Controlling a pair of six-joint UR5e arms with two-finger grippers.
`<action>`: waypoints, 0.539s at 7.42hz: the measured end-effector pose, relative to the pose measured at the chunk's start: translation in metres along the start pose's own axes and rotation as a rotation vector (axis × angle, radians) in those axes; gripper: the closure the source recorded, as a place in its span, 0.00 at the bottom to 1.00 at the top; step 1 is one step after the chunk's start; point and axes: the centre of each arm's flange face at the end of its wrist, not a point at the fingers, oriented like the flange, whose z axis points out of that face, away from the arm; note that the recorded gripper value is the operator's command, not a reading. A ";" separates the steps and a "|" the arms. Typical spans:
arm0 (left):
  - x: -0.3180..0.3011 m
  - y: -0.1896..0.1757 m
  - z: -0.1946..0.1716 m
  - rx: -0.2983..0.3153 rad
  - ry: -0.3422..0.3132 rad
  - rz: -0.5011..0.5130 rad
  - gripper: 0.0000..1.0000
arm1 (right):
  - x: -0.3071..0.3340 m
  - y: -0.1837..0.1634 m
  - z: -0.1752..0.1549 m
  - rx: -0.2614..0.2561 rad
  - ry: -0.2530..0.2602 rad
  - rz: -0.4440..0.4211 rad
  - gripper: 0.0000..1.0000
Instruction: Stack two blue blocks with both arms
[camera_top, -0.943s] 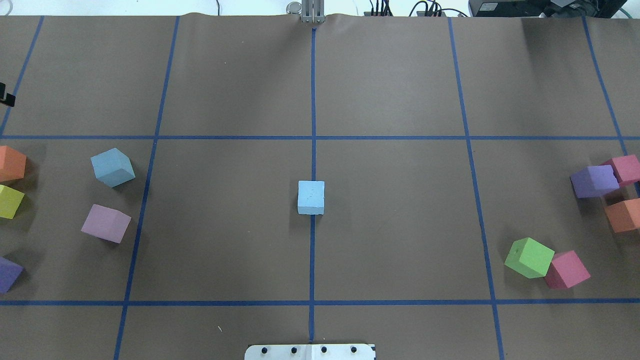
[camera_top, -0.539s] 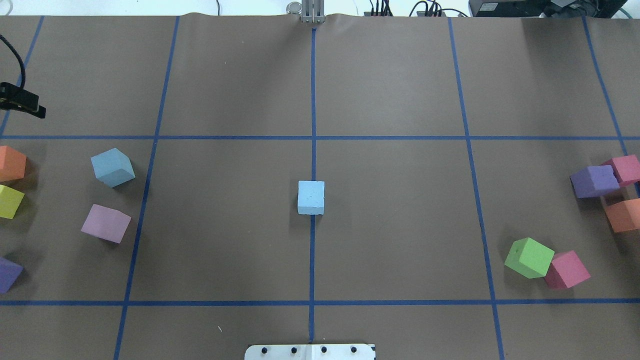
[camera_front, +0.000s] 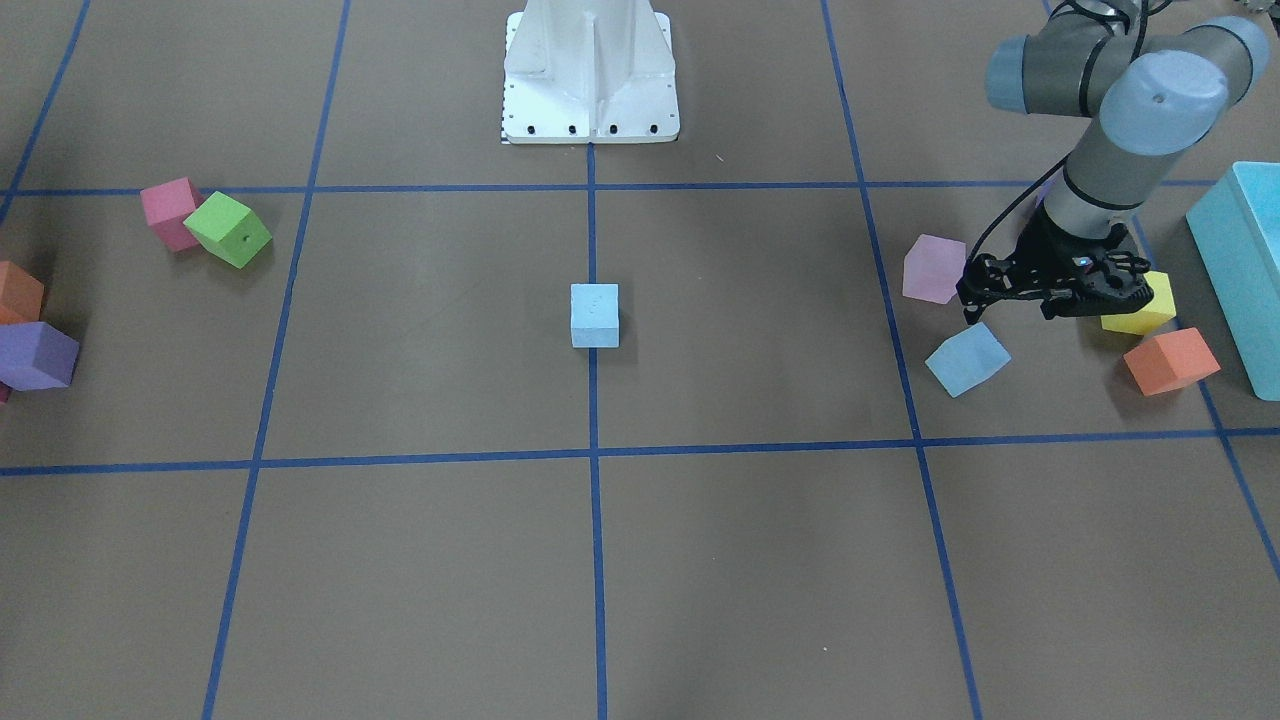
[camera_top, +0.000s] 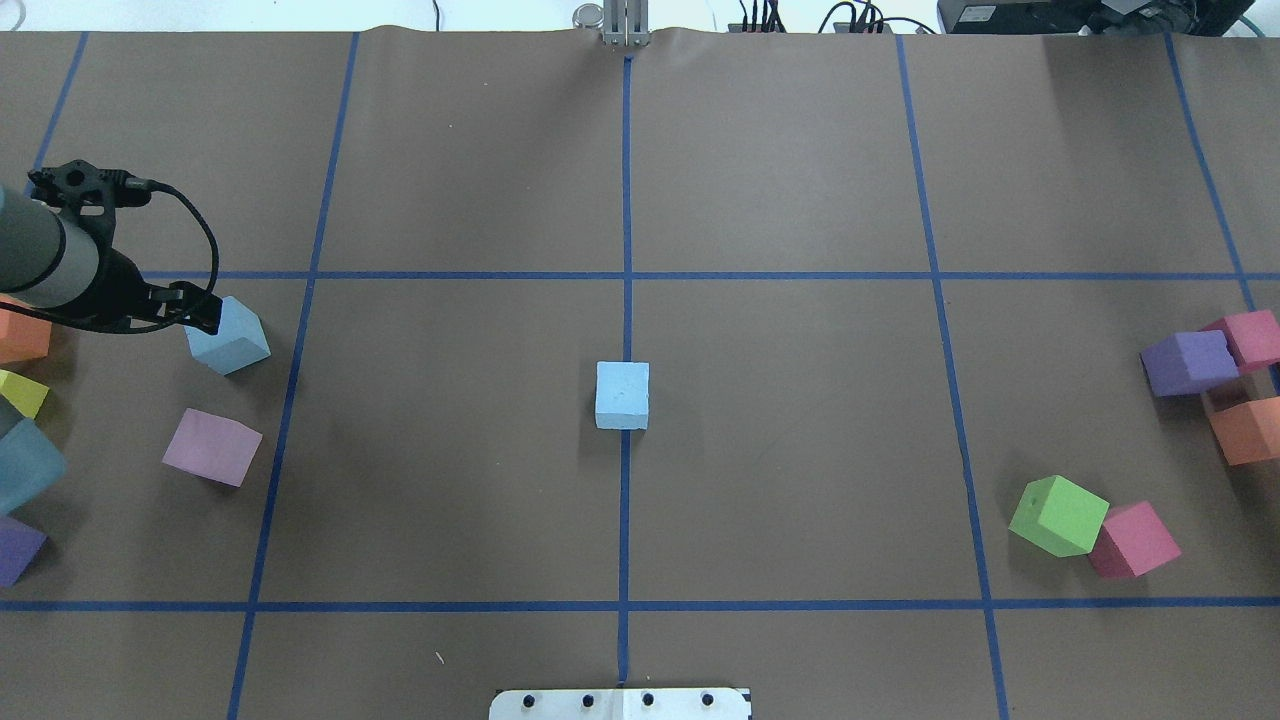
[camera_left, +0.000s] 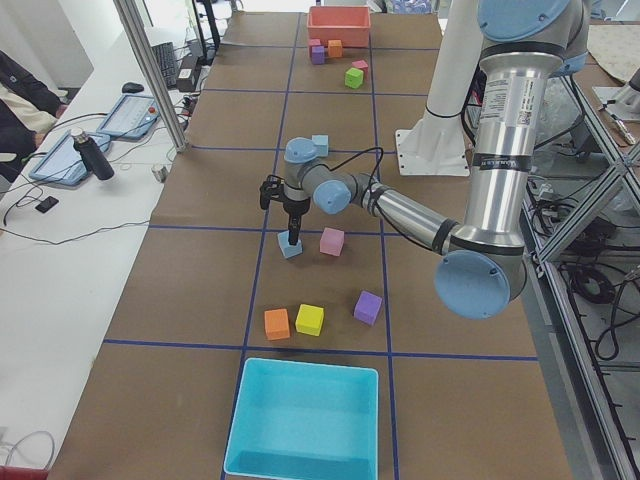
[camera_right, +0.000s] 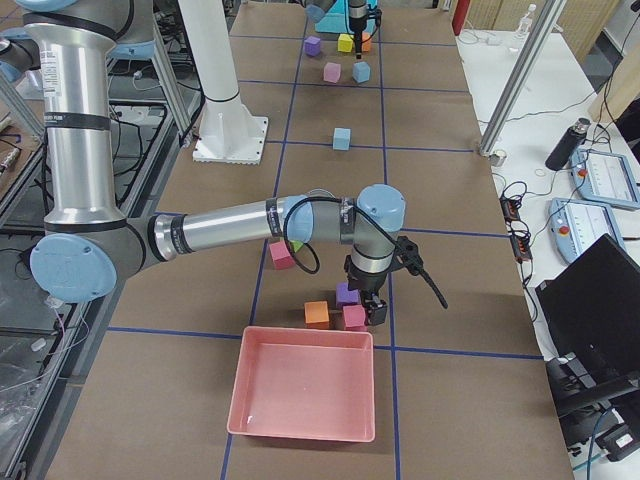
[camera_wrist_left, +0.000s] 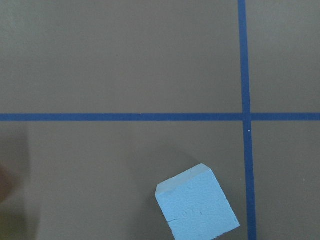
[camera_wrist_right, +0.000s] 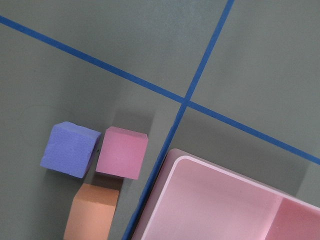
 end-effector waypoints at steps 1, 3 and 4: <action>0.002 0.002 0.007 -0.016 -0.001 -0.012 0.02 | 0.000 0.000 0.000 -0.001 0.001 0.001 0.00; 0.020 -0.006 0.010 -0.042 0.032 -0.113 0.02 | 0.001 0.000 0.001 -0.002 0.002 0.002 0.00; 0.027 -0.012 0.013 -0.049 0.035 -0.182 0.02 | 0.001 0.000 0.001 -0.003 0.002 0.004 0.00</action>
